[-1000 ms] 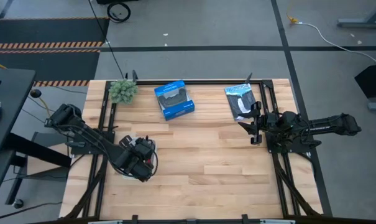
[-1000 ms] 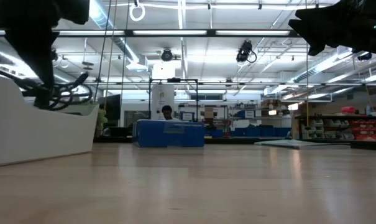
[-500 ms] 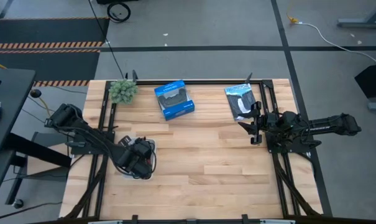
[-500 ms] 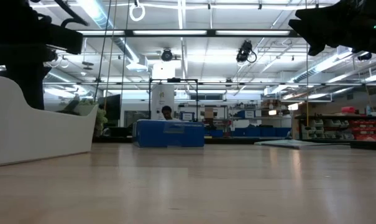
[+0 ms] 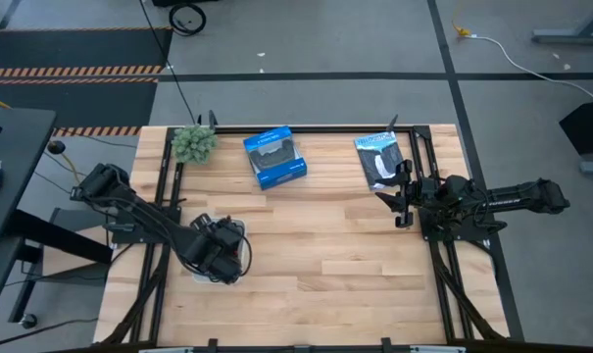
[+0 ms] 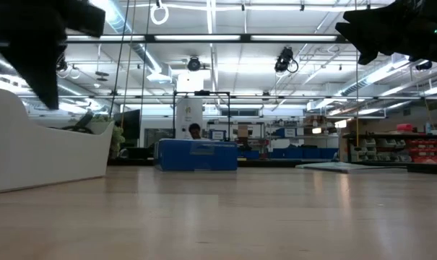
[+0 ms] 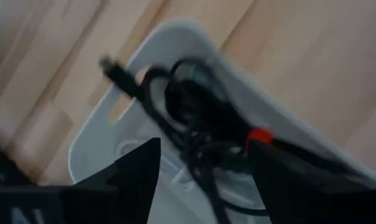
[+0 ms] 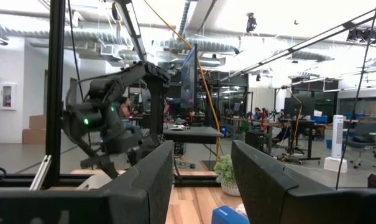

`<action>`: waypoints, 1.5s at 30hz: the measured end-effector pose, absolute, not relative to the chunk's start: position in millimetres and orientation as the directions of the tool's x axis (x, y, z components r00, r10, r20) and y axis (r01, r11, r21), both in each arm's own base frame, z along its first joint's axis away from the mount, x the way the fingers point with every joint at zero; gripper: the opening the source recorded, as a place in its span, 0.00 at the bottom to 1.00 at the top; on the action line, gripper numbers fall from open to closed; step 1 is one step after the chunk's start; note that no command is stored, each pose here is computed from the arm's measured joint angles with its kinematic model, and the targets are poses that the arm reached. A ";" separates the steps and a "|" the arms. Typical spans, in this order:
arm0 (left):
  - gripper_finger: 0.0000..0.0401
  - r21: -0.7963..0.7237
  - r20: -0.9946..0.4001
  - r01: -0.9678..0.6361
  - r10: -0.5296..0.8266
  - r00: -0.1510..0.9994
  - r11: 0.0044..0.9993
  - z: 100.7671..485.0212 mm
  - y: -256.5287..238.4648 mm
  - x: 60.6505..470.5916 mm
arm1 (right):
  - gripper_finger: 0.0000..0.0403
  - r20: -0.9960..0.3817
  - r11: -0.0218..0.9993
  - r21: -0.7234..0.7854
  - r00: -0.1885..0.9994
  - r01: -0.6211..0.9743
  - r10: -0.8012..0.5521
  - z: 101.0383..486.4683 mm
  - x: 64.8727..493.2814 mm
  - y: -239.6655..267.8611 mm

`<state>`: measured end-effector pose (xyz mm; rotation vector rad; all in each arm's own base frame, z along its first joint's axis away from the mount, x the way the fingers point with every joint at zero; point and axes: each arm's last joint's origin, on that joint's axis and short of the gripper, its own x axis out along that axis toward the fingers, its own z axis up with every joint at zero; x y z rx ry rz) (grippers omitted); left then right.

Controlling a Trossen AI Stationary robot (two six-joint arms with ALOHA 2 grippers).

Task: Pick and place USB-C Cables
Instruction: Return to Home Position

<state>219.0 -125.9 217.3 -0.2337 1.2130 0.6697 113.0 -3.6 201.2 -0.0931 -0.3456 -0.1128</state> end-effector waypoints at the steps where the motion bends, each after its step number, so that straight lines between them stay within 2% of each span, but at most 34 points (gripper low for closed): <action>1: 0.63 0.179 -0.912 -0.582 0.355 0.204 0.794 222.8 -126.9 221.0 | 0.42 0.343 0.989 -0.071 0.935 0.126 -0.095 201.2 113.0 -3.6; 7: 0.58 0.219 -0.844 -0.499 0.420 0.335 0.838 259.2 -126.9 233.3 | 0.42 0.343 0.989 -0.072 0.935 0.126 -0.094 201.2 113.0 -3.6; 13: 0.46 0.218 -0.803 -0.507 0.449 0.393 0.834 286.1 -94.5 224.6 | 0.42 0.342 0.989 -0.072 0.935 0.126 -0.094 201.1 113.0 -3.6; 18: 0.36 0.177 -0.766 -0.524 0.451 0.458 0.833 291.5 -68.7 204.8 | 0.42 0.342 0.989 -0.072 0.935 0.126 -0.094 201.0 113.1 -3.6; 33: 0.16 -0.085 -0.540 -0.450 0.338 0.770 0.889 240.2 -36.7 154.3 | 0.42 0.342 0.989 -0.072 0.935 0.126 -0.094 201.1 113.1 -3.6; 39: 0.07 -0.085 -0.333 -0.371 0.324 0.885 0.925 224.7 -33.6 147.9 | 0.42 0.343 0.989 -0.072 0.935 0.126 -0.094 201.2 113.0 -3.6; 42: 0.02 -0.091 -0.209 -0.301 0.277 0.938 0.949 220.3 -33.9 146.3 | 0.42 0.342 0.989 -0.072 0.935 0.126 -0.095 201.1 113.0 -3.6; 45: 0.02 -0.089 -0.131 -0.211 0.199 0.971 0.973 213.3 -34.5 142.7 | 0.42 0.343 0.989 -0.072 0.935 0.126 -0.095 201.1 113.0 -3.6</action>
